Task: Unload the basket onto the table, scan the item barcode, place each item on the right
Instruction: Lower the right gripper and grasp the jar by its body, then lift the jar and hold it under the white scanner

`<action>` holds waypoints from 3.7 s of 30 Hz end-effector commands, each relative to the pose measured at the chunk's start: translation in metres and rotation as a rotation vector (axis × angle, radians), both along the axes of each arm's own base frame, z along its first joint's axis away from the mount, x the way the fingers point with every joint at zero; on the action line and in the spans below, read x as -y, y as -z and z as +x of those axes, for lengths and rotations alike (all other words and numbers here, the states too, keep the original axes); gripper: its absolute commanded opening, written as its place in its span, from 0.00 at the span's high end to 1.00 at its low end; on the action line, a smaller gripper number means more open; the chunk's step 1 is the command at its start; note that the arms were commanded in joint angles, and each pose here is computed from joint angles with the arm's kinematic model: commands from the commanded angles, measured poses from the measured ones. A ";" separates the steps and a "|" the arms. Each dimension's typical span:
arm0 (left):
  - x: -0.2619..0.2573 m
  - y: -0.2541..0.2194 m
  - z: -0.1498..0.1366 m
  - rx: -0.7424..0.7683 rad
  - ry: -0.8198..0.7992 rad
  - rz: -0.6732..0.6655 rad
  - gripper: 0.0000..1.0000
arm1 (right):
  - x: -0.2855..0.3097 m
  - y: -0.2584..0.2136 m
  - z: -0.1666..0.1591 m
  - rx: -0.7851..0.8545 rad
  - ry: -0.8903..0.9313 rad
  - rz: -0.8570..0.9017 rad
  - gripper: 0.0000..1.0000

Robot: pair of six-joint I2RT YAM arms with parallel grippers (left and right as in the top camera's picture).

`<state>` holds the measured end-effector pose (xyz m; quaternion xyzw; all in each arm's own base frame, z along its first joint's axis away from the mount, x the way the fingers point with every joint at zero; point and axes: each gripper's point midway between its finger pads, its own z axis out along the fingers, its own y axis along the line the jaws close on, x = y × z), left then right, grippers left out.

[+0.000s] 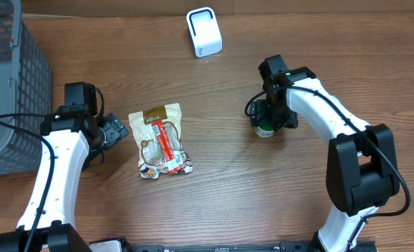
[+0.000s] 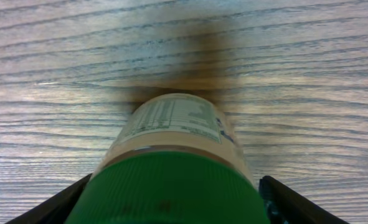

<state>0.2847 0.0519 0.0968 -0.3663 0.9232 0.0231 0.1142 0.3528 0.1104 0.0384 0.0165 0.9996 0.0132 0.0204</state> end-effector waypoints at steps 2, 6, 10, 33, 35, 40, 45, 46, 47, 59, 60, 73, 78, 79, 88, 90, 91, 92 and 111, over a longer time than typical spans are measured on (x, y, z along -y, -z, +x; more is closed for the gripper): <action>-0.003 0.000 0.000 -0.002 0.008 0.014 0.00 | -0.005 -0.003 0.003 0.024 -0.026 -0.017 0.20; -0.003 0.000 0.000 -0.002 0.008 0.014 0.00 | -0.003 -0.003 0.003 0.030 -0.026 -0.037 0.20; -0.003 0.000 0.000 -0.002 0.008 0.014 0.00 | -0.003 -0.003 0.003 0.030 -0.026 -0.037 0.20; -0.003 0.000 0.000 -0.002 0.008 0.014 0.00 | -0.001 0.012 -0.001 0.030 -0.027 -0.036 0.27; -0.003 0.000 0.000 -0.002 0.008 0.014 0.00 | -0.001 0.013 -0.001 0.031 -0.027 -0.037 0.27; -0.003 0.000 0.000 -0.002 0.008 0.014 0.00 | -0.002 0.013 -0.001 0.033 -0.027 -0.036 0.32; -0.003 0.000 0.000 -0.002 0.008 0.014 0.00 | -0.003 0.009 0.004 0.049 -0.025 -0.029 0.42; -0.003 0.000 0.000 -0.002 0.008 0.014 0.00 | -0.003 0.006 0.005 0.049 -0.024 -0.029 0.46; -0.003 0.000 0.000 -0.002 0.008 0.014 0.00 | -0.004 -0.001 0.008 0.054 -0.024 -0.028 0.46; -0.003 0.000 0.000 -0.002 0.008 0.014 0.00 | -0.019 -0.157 0.054 0.244 -0.019 0.033 0.53; -0.003 0.000 0.000 -0.002 0.008 0.014 0.00 | -0.019 -0.171 0.054 0.260 -0.019 0.041 0.56; -0.003 0.000 0.000 -0.002 0.008 0.014 0.00 | -0.038 -0.257 0.074 0.482 -0.040 0.163 0.68; -0.003 0.000 0.000 -0.002 0.008 0.014 0.00 | -0.053 -0.260 0.117 0.634 -0.040 0.212 0.72; -0.003 0.000 0.000 -0.002 0.008 0.014 0.00 | -0.057 -0.260 0.126 0.662 -0.041 0.225 0.72; -0.003 0.000 0.000 -0.002 0.008 0.014 0.00 | -0.100 -0.225 0.202 0.843 -0.080 0.343 0.81; -0.003 0.000 0.000 -0.002 0.008 0.014 0.00 | -0.110 -0.211 0.218 0.868 -0.088 0.354 0.81; -0.003 0.000 0.000 -0.002 0.008 0.014 0.00 | -0.115 -0.204 0.225 0.879 -0.092 0.360 0.81; -0.003 0.000 0.000 -0.002 0.008 0.014 0.00 | -0.122 -0.194 0.233 0.892 -0.097 0.366 0.81; -0.003 0.000 0.000 -0.002 0.008 0.014 0.00 | -0.166 -0.132 0.303 1.149 -0.125 0.464 0.85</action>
